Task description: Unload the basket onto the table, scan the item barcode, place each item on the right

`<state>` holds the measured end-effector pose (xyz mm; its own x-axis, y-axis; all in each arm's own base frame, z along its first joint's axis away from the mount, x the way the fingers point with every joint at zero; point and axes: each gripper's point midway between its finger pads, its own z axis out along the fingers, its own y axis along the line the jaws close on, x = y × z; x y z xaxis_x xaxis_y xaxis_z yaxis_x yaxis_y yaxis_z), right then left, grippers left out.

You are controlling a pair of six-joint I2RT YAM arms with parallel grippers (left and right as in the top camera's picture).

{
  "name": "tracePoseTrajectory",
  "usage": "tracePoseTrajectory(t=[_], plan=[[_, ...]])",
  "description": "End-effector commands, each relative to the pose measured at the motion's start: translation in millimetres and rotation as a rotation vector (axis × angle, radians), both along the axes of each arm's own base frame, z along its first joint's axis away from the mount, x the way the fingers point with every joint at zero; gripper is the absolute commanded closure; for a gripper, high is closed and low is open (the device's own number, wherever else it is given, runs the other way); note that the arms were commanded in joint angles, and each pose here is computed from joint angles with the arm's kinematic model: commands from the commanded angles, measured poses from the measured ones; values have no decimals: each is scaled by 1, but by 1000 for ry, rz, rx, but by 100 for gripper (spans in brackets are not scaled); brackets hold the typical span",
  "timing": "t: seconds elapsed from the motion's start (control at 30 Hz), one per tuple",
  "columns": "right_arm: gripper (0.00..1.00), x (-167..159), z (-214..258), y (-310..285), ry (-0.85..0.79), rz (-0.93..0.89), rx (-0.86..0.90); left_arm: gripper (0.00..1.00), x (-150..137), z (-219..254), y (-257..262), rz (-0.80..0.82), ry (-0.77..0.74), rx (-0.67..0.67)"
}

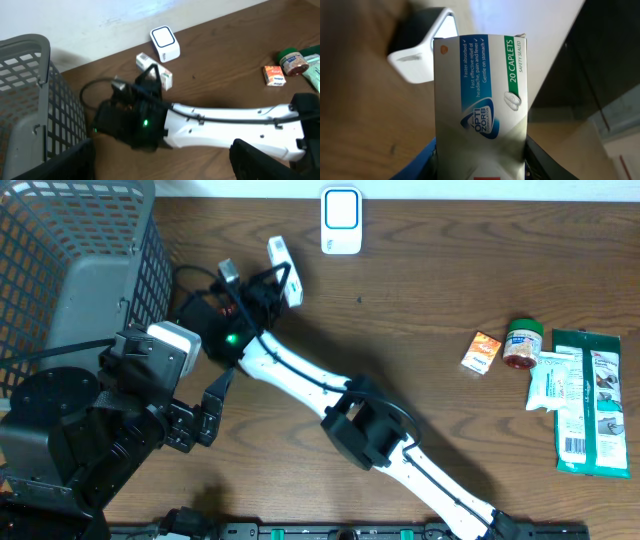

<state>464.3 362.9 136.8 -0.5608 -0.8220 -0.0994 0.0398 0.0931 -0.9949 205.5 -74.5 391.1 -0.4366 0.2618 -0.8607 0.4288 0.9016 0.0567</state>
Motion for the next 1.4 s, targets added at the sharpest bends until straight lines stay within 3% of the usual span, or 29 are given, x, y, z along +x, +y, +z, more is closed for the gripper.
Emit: tracePoseTrajectory(t=[0.0, 0.2, 0.43, 1.03, 1.17, 1.37], plan=[[99, -15, -27, 7, 25, 18, -63, 14, 0, 2, 2, 10, -2, -2], [99, -34, -63, 18, 103, 84, -106, 14, 0, 2, 1, 10, -3, -2], [99, -45, -63, 30, 74, 110, -62, 14, 0, 2, 1, 10, -3, -2], [99, -35, -75, 27, 119, 127, -2, 14, 0, 2, 1, 10, -3, -2], [99, -25, -54, 16, 88, 92, 10, 14, 0, 2, 1, 10, -3, -2], [99, 12, 8, -23, 76, 64, 297, 14, 0, 2, 1, 10, -3, -2]])
